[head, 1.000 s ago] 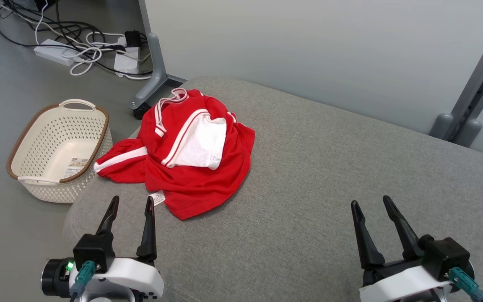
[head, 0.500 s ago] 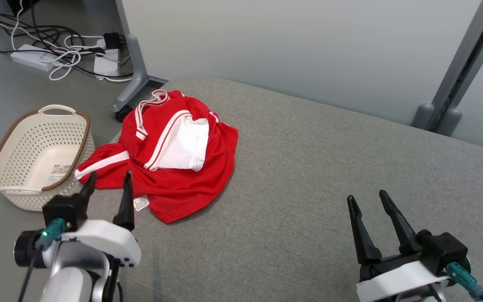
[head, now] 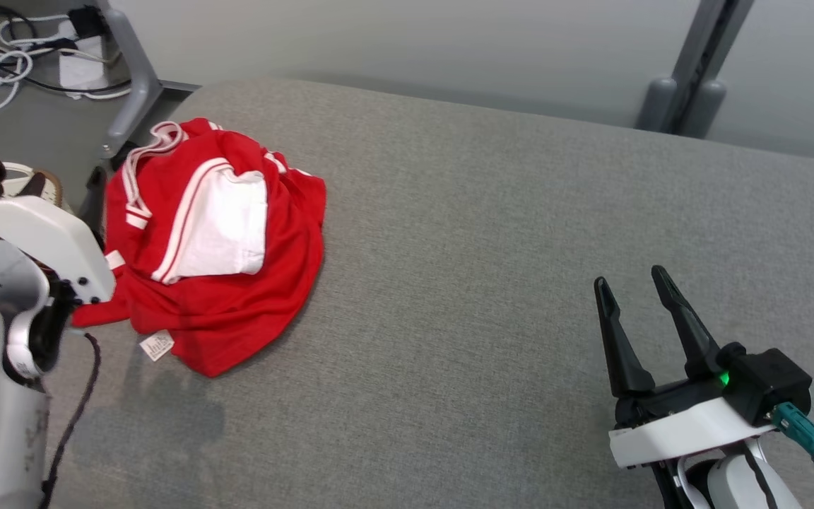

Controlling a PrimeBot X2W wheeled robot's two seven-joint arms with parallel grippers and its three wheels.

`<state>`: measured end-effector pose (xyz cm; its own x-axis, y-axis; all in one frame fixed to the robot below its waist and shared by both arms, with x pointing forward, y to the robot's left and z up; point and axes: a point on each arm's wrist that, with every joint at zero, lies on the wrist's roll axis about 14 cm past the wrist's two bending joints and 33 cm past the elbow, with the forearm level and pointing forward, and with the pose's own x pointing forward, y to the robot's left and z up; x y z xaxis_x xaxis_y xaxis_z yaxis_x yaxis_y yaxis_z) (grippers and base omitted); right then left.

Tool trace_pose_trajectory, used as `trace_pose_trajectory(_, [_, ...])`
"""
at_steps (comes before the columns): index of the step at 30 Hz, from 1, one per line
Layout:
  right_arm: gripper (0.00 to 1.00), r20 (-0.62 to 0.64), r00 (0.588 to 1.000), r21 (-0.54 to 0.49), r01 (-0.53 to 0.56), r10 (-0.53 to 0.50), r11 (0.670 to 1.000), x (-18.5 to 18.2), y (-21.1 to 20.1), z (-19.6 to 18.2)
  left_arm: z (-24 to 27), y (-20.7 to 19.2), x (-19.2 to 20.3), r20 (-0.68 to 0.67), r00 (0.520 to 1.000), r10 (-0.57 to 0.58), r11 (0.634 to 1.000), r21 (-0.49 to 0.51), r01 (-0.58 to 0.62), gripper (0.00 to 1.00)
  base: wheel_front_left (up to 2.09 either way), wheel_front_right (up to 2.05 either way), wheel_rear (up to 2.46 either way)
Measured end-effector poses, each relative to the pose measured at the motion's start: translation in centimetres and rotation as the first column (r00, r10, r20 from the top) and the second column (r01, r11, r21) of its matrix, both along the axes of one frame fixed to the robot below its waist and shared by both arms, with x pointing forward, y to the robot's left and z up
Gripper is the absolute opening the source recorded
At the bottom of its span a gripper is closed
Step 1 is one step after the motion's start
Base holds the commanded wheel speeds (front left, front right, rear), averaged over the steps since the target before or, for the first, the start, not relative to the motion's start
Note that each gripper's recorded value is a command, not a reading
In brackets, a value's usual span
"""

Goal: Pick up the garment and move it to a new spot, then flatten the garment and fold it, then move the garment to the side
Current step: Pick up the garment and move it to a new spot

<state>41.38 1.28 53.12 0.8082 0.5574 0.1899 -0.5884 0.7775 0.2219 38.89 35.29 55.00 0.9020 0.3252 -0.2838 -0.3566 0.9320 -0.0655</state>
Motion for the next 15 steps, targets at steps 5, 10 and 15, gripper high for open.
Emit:
trace_pose_trajectory(5, [1.0, -0.006, 0.999, 0.001, 0.031, -0.031, 1.0, 1.7, -1.3, -0.5, -3.0, 2.1, 2.4, -0.165, 0.986, 0.024, 0.998, -0.056, -0.034, 1.0, 0.0, 0.0, 0.0])
trace_pose_trajectory(10, [1.0, -0.021, 0.997, -0.003, 0.071, -0.071, 0.997, 3.3, -2.8, -1.5, -6.7, 3.0, 4.6, -0.3, 0.954, 0.029, 0.991, -0.116, -0.067, 1.0, 0.0, 0.0, 0.0])
trace_pose_trajectory(15, [1.0, -0.048, 0.992, -0.016, 0.114, -0.115, 0.993, 4.3, -4.5, -3.0, -11.1, 3.6, 5.5, -0.426, 0.904, 0.033, 0.984, -0.147, -0.105, 1.0, 0.0, 0.0, 0.0])
